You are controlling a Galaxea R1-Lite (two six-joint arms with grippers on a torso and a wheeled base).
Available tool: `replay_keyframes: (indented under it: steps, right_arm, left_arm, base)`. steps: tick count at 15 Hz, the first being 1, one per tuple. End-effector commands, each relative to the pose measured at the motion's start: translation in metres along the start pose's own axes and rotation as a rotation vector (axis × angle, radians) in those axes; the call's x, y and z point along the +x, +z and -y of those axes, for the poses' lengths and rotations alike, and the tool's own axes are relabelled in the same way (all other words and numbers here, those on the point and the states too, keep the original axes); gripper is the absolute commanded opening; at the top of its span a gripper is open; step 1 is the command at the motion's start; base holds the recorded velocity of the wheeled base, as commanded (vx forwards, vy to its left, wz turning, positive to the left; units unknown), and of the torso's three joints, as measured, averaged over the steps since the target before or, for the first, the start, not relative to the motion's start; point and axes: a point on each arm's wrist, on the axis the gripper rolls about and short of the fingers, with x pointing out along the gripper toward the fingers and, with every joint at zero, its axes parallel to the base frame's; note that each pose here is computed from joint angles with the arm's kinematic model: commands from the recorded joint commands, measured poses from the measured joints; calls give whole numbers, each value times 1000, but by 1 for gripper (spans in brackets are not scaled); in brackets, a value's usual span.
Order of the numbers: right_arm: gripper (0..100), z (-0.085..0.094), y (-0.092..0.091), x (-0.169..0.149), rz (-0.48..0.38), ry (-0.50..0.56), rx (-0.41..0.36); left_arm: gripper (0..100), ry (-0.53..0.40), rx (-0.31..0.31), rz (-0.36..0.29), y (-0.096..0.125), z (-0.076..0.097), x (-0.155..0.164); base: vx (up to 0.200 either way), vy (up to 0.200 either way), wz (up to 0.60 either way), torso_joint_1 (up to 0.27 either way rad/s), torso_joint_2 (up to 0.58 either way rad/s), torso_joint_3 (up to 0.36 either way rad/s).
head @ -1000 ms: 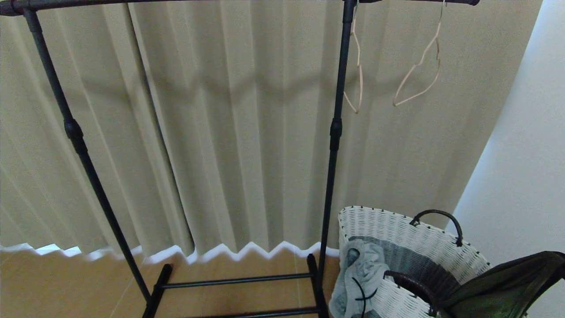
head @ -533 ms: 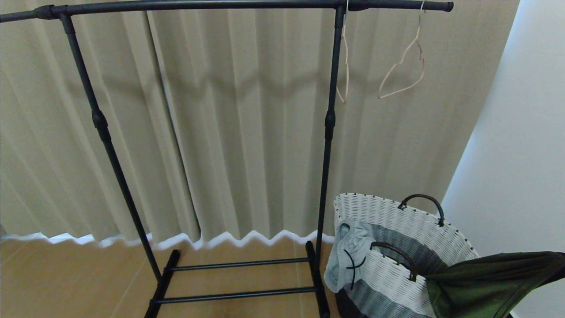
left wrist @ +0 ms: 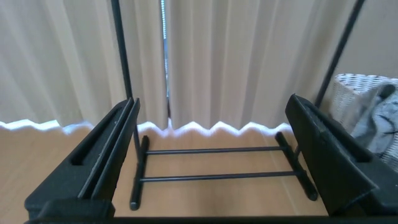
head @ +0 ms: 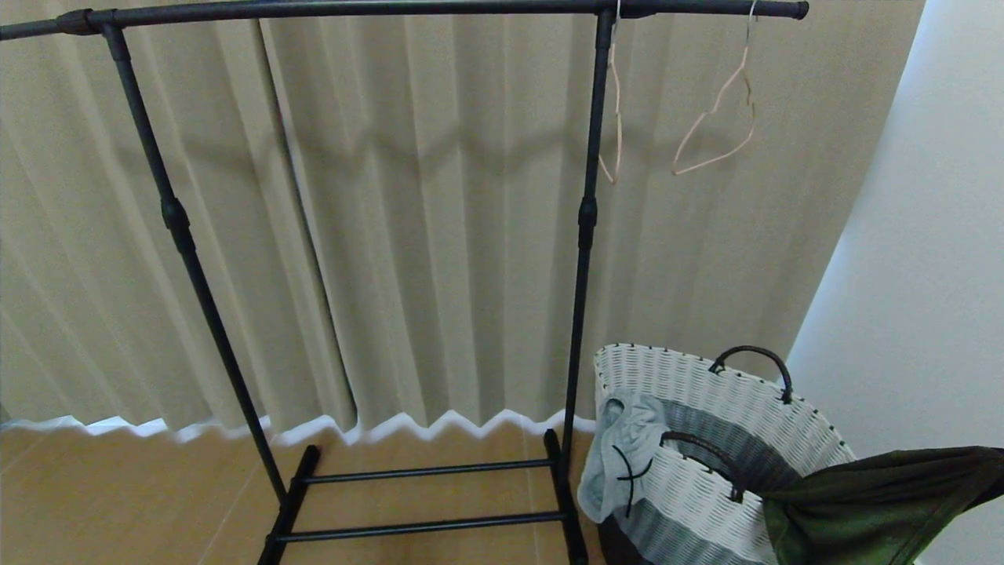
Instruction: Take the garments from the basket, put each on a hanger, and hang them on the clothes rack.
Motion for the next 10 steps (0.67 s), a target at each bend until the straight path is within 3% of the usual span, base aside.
replay_keyframes:
  steps: [1,6,10]
  right_arm:
    - [0,0,0,0,-1,2,1]
    - [0,0,0,0,-1,2,0]
    - [0,1,2,0,8,-3,-1]
  left_arm:
    - [100,1,0,1,0,0,0]
    - [100,1,0,1,0,0,0]
    - [100,1,14,-2,0,0,0]
  base:
    - [0,200,0,-2,-2,12]
    - [0,200,0,5,4,0]
    - [0,0,0,0,0,0]
